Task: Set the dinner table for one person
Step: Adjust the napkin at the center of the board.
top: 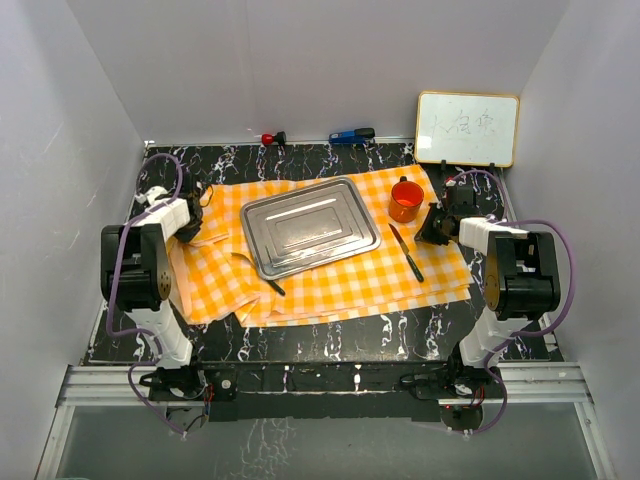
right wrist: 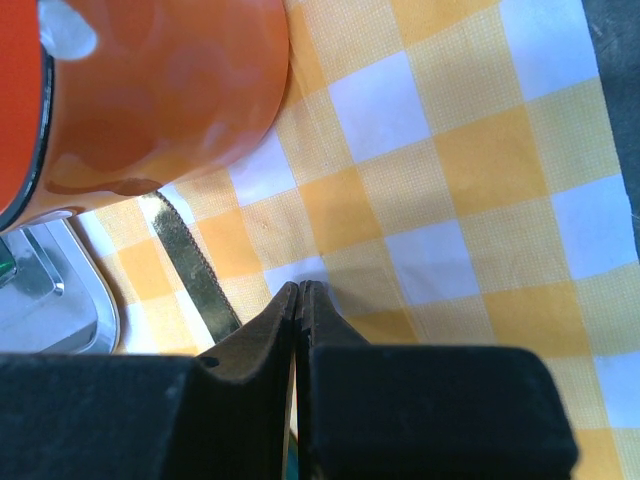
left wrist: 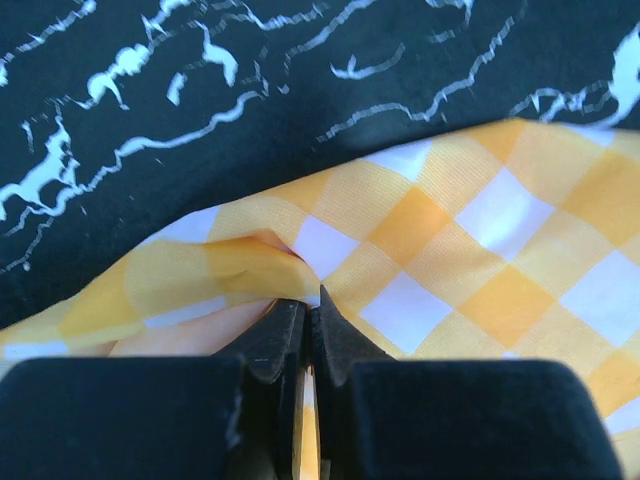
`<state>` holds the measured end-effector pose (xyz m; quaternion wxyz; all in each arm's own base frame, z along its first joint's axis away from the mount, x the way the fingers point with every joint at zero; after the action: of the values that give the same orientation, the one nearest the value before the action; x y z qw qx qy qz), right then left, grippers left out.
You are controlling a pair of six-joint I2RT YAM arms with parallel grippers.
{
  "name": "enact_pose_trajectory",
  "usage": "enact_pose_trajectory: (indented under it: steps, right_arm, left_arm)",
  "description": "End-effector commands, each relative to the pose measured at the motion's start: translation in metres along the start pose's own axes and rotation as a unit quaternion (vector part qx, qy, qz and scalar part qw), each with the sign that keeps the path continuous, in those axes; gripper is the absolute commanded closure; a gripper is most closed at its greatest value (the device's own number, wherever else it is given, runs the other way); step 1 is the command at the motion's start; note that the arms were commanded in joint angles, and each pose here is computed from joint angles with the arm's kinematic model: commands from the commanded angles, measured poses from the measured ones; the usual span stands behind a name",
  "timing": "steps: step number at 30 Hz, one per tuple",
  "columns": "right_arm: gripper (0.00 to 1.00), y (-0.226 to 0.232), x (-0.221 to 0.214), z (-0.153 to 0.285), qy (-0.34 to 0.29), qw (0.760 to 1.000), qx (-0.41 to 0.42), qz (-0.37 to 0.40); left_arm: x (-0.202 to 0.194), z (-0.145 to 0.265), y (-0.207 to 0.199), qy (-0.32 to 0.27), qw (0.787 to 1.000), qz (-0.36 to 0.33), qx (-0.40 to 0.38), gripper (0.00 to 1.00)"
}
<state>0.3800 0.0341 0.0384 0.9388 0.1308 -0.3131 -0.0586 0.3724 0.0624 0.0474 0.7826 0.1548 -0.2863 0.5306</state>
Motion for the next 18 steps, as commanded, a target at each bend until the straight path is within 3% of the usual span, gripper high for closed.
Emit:
enact_pose_trajectory:
  steps: [1, 10, 18]
  right_arm:
    - [1.0, 0.0, -0.014, -0.001, 0.022, 1.0, 0.005, 0.003]
    - [1.0, -0.003, -0.019, -0.006, 0.033, 0.999, 0.0, 0.0]
    - [1.0, -0.005, -0.023, -0.009, 0.041, 0.999, -0.008, 0.0]
  left_arm:
    - [0.044, 0.008, 0.004, -0.028, 0.999, 0.031, -0.011, 1.0]
    - [0.081, -0.009, 0.001, -0.024, 0.999, 0.035, -0.007, 1.0]
    - [0.08, -0.024, -0.021, -0.005, 1.0, 0.017, -0.019, 1.0]
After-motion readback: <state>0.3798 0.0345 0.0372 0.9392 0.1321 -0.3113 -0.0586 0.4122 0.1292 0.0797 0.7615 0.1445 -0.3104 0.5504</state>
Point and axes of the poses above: each gripper's point midway between its finger pads, its own z axis back along the fingers, its own y axis along the line the jaws close on, x = y × z, the point moved 2 cm from there along z, back along the fingers, and after that the axes turned 10 degrees about z, right-handed, at the moved point
